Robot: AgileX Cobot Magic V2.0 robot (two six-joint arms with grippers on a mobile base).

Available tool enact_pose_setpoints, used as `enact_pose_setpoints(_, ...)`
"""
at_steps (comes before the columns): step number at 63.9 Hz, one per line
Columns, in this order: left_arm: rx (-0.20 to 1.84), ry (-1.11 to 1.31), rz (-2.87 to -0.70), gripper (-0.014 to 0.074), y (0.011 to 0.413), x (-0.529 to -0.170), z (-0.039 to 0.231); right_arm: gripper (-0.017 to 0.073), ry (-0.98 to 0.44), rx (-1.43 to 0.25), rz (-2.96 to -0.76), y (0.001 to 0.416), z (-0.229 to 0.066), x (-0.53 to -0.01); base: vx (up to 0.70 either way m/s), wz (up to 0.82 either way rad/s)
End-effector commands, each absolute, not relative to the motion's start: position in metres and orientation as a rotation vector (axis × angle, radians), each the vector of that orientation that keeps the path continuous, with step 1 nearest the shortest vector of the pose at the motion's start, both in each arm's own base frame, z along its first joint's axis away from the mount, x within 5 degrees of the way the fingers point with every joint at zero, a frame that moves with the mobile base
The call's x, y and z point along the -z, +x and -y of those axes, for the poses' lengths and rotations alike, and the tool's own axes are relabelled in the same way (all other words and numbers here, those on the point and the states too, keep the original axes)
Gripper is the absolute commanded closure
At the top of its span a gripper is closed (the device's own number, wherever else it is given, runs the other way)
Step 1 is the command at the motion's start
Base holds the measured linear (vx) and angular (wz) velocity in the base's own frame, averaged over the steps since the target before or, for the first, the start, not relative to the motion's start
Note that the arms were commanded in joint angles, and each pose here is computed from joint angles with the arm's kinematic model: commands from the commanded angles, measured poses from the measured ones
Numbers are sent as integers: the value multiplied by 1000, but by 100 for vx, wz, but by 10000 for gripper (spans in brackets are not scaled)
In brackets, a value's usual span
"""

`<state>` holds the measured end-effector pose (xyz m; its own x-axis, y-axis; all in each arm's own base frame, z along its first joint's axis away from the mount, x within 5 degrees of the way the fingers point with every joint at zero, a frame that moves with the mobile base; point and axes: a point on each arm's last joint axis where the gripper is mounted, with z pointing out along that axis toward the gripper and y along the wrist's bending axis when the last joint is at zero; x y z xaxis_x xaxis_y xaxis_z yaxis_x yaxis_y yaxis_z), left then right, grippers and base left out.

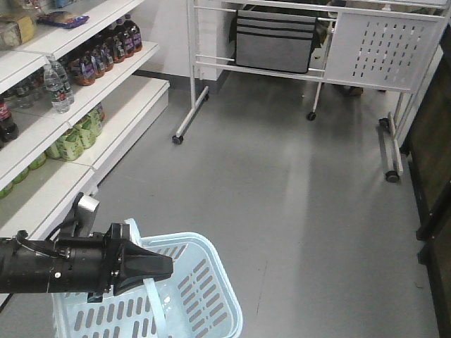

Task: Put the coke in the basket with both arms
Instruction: 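Turn the base away from the shelf holding the basket in the left gripper, then drive toward the produce bins carrying the basket in the left gripper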

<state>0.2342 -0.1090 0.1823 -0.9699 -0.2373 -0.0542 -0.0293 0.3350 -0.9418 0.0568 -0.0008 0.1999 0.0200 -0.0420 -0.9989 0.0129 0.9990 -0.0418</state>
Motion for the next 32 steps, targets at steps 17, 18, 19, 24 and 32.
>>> enact_pose_setpoints(17, 1809, -195, -2293, 599, 236, -204, 113, 569, -35, 47, -1486, 57, 0, -204, -6, -26)
enact_pose_setpoints(18, 1809, -195, -2293, 599, 236, -204, 113, 569, -35, 47, -1486, 57, 0, -204, -5, -28)
enact_pose_setpoints(19, 1809, -195, -2293, 599, 236, -204, 113, 569, -35, 47, -1486, 57, 0, -204, -5, -28)
enact_pose_setpoints(24, 1809, -195, -2293, 599, 236, -204, 113, 569, -35, 47, -1486, 57, 0, -204, -5, -28)
enact_pose_setpoints(32, 1809, -195, -2293, 599, 236, -204, 113, 569, -35, 47, -1486, 57, 0, -204, -5, -28)
